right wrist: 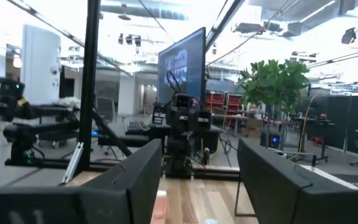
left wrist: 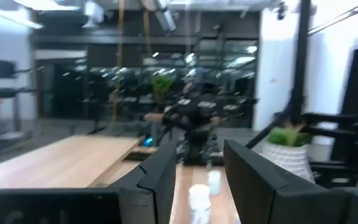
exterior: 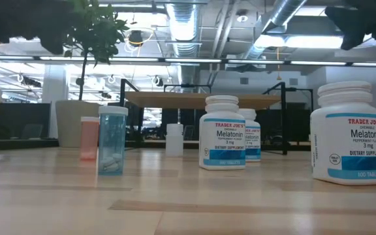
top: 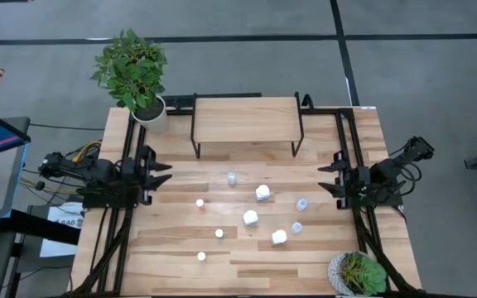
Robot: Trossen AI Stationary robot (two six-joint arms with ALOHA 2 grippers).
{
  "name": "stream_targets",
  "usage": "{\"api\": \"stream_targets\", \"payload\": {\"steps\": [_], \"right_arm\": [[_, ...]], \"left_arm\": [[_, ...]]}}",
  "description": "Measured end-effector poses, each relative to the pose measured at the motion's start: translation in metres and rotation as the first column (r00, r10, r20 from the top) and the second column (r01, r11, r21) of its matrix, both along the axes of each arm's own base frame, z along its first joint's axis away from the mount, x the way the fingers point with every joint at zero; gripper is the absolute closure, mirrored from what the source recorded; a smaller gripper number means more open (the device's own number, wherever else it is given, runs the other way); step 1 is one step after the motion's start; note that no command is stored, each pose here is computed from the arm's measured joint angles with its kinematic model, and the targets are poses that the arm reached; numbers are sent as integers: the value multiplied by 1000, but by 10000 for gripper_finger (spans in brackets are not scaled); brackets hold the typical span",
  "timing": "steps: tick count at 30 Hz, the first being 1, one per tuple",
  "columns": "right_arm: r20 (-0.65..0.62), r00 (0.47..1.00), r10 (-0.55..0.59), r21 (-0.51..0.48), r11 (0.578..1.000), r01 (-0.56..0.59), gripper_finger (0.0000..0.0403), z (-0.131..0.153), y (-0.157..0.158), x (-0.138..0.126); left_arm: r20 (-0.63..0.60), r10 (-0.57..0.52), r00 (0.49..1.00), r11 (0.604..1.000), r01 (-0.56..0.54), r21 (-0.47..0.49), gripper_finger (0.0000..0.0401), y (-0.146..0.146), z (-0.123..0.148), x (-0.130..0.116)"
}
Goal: Pick and place medicine bottles onto shelf by color
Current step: Put the middle right transparent medicine bottle on the shelf
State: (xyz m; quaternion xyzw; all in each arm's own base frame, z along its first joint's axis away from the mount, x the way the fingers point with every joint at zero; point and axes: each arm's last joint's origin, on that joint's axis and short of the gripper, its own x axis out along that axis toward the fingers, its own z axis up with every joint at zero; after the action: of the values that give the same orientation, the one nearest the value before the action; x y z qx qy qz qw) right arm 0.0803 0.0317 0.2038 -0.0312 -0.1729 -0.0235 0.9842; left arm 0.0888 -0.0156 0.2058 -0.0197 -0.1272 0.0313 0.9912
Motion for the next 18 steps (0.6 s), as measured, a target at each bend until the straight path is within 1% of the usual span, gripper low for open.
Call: {"api": "stream_targets", "payload": {"steps": [3, 5, 7, 10, 11, 12, 15, 18], "right_arm": [[23, 1000, 3, 13, 1000, -4, 168, 2, 0, -1], [20, 1000, 3, 11, 1000, -4, 171, 2, 0, -1], [16, 1000, 4, 9, 1000, -4, 172, 2, 0, -1], [16, 1000, 5, 11, 1000, -5, 174, 2, 0, -1], [17, 1000, 5, 11, 1000, -5, 174, 2, 0, -1], [17, 1000, 5, 12, 1000, -5, 174, 2, 0, -1], [18, 1000, 10, 25, 1000, -10, 174, 2, 0, -1], [19, 1000, 23, 61, 998, -24, 176, 2, 0, -1]], "left_arm": [[18, -49, 999, 999, 49, 10, 279, -1, 2, 0], [19, -50, 999, 999, 50, 11, 279, -1, 2, 0], [14, 12, 1000, 1000, -12, -3, 279, 0, 2, 0], [-1, 163, 987, 986, -163, -38, 279, 5, 1, -1], [-9, 210, 978, 977, -210, -29, 279, 6, 1, -1], [-18, 248, 969, 969, -248, -1, 279, 7, 0, -2], [-27, 301, 953, 952, -299, 72, 279, 8, 1, -2], [-17, 283, 959, 955, -280, 94, 279, 7, 2, -2]]}}
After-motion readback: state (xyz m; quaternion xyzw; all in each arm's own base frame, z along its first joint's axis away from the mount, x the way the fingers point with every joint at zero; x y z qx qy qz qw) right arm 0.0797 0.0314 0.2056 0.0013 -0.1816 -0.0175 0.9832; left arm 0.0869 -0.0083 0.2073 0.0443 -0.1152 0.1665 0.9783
